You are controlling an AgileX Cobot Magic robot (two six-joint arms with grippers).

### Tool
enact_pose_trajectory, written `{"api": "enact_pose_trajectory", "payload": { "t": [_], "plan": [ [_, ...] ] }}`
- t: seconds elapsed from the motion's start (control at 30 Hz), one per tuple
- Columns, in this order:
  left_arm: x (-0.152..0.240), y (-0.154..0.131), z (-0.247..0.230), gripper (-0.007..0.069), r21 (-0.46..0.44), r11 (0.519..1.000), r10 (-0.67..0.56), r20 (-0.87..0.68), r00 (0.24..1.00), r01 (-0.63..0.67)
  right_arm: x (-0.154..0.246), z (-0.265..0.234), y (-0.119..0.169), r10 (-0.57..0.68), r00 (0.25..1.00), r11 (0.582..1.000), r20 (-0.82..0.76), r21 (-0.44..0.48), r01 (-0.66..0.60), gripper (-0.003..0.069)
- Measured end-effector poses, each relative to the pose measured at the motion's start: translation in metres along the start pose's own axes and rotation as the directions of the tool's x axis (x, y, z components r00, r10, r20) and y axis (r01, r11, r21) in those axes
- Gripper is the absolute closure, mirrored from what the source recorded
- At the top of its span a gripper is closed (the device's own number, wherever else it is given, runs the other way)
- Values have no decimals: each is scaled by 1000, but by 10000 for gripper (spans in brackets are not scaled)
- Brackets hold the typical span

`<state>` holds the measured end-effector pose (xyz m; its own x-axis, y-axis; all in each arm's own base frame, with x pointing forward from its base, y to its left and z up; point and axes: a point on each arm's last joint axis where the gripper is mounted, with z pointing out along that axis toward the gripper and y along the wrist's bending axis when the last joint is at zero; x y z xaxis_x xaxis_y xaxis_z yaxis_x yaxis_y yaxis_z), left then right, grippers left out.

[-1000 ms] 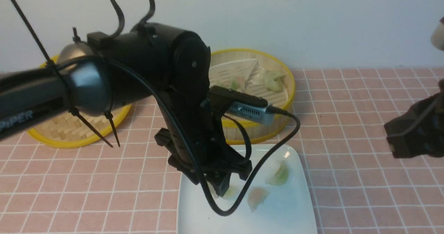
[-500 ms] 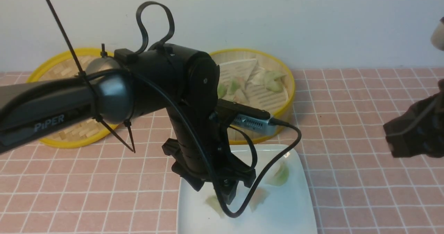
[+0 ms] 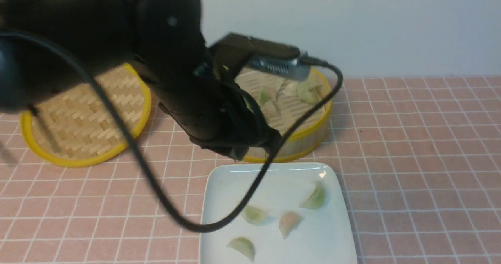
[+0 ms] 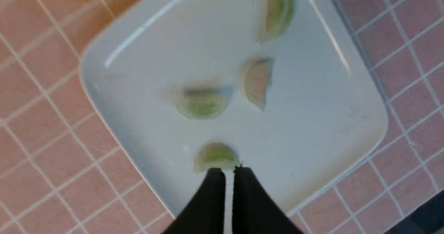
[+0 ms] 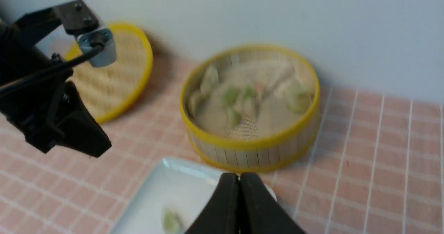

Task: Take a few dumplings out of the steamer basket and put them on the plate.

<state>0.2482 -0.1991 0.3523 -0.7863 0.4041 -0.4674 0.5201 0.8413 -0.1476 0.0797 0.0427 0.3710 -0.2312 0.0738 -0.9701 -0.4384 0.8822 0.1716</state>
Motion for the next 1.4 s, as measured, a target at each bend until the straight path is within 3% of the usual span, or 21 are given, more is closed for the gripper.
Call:
{"api": "enact_pose_trajectory", "payload": {
  "t": [0.1,0.2,0.23,0.3,0.4,0.53,0.67,1.23,1.4],
  "plan": [
    [25,2,-62,631,-5,1000,13,209,978,-12,11,-15,-1,4,975,998,220,-59,9,673],
    [75,9,-107,631,6,1000,9,428,904,-13,27,-25,-2,18,914,993,406,-110,30,673],
    [75,9,-107,631,6,1000,9,428,904,-13,27,-25,-2,19,909,993,416,-113,31,673],
    [119,16,-120,631,25,999,5,584,811,-24,32,-30,-2,35,858,987,512,-154,52,673],
    [157,23,-116,631,51,999,-25,683,730,-14,32,-34,-1,48,807,985,588,-163,60,673],
    [189,30,-103,631,97,995,-89,709,700,28,31,-35,-1,50,792,984,608,-167,66,673],
    [204,35,-96,631,41,999,-39,723,689,13,31,-36,-1,49,789,983,612,-168,69,673],
    [209,38,-101,631,-3,1000,4,747,664,-3,31,-36,-1,47,787,983,615,-167,72,673],
    [215,41,-94,631,-53,998,56,758,650,-25,31,-36,-1,47,787,983,616,-167,72,673]
  ]
}}
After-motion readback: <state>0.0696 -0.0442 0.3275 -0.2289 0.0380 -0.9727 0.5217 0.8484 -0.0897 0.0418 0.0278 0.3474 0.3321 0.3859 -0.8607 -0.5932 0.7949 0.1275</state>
